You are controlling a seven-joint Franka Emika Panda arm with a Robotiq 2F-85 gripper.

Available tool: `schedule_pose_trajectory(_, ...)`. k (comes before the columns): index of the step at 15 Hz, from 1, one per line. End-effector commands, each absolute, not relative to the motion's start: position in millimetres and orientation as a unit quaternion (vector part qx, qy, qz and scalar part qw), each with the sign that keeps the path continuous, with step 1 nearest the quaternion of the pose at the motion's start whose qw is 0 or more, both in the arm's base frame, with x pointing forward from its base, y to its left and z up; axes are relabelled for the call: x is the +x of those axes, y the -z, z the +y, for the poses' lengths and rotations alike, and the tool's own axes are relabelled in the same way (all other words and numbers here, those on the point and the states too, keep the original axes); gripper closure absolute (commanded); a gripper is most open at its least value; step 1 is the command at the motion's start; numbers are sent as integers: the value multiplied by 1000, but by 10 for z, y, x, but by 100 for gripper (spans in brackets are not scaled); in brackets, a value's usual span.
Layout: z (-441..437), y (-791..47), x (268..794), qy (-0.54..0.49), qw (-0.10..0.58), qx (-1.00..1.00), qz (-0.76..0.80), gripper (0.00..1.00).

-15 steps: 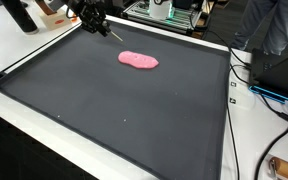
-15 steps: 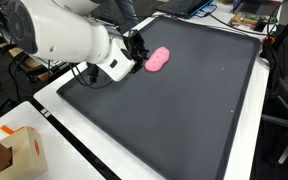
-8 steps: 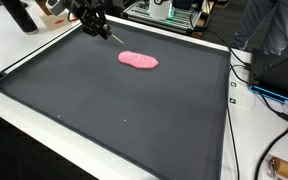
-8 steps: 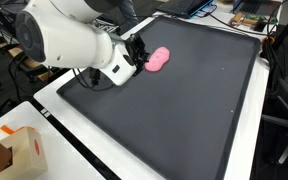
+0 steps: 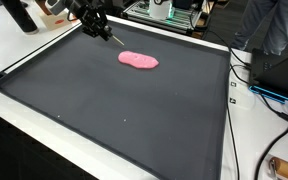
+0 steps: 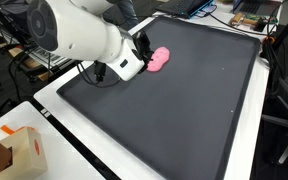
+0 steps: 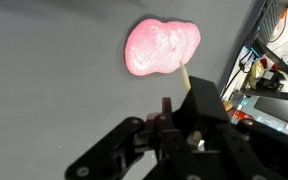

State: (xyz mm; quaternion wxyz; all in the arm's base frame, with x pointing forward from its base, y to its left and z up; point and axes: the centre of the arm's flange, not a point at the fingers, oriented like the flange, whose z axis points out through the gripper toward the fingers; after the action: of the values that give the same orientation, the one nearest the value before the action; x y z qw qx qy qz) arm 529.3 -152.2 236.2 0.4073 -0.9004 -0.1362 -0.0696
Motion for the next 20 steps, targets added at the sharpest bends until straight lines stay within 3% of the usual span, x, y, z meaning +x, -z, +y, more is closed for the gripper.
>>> schedule_pose_trajectory(1, -1363, -2491, 5254, 65, 379, -913, -138, 94)
schedule_pose_trajectory(20, -148, -3209, 5050, 13, 212, -947, -239, 94)
